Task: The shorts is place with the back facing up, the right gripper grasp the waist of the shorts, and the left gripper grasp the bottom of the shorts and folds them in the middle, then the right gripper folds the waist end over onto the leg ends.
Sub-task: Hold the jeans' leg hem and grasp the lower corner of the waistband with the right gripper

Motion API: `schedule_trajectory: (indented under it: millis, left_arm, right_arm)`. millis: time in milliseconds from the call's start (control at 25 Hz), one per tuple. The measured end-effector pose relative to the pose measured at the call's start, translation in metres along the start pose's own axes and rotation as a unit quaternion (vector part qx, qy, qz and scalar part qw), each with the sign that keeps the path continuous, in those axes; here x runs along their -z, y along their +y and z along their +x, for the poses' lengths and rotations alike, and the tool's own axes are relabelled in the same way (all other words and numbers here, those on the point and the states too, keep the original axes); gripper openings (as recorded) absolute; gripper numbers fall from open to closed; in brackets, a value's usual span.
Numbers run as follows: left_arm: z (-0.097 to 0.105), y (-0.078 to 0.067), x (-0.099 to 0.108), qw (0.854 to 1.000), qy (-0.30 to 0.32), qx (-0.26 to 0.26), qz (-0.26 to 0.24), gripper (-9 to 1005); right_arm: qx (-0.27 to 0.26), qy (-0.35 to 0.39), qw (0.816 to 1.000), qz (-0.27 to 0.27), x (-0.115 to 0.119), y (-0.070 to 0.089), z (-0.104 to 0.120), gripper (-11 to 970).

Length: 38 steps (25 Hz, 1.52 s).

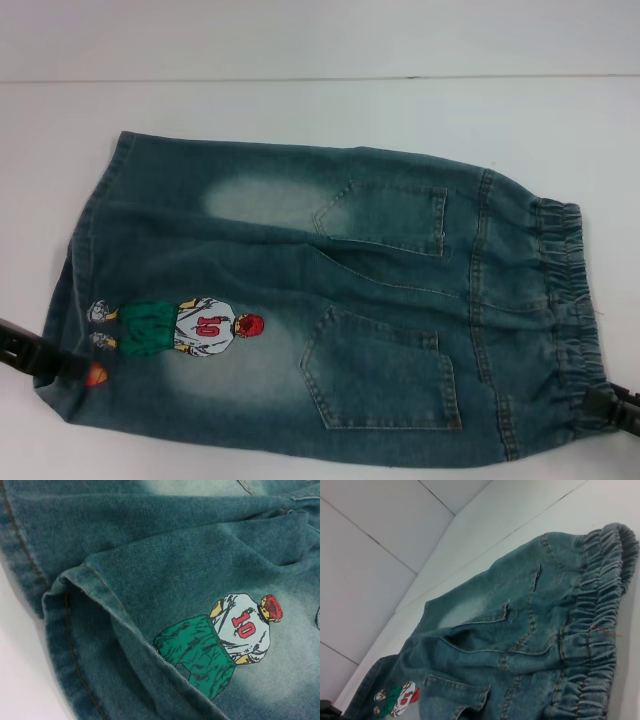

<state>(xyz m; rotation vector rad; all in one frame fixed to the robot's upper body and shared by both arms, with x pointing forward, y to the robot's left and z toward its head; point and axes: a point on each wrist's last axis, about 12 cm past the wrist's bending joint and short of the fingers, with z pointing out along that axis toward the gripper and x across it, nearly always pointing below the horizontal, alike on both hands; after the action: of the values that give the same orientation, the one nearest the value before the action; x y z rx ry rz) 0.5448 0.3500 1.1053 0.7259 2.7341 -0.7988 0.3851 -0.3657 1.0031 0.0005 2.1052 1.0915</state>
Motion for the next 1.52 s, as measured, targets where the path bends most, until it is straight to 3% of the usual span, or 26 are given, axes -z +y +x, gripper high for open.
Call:
schedule_trajectory:
  millis: [1000, 1520]
  left_arm:
    - [-0.005, -0.001, 0.001, 1.0, -0.002, -0.008, -0.003, 52]
    - [-0.007, -0.002, -0.002, 1.0, 0.0, -0.01, 0.003, 52]
  right_arm:
    - [-0.008, 0.003, 1.0, 0.005, 0.002, -0.001, 0.002, 757]
    - [0.004, 0.0, 1.0, -0.031, -0.008, 0.007, -0.007, 755]
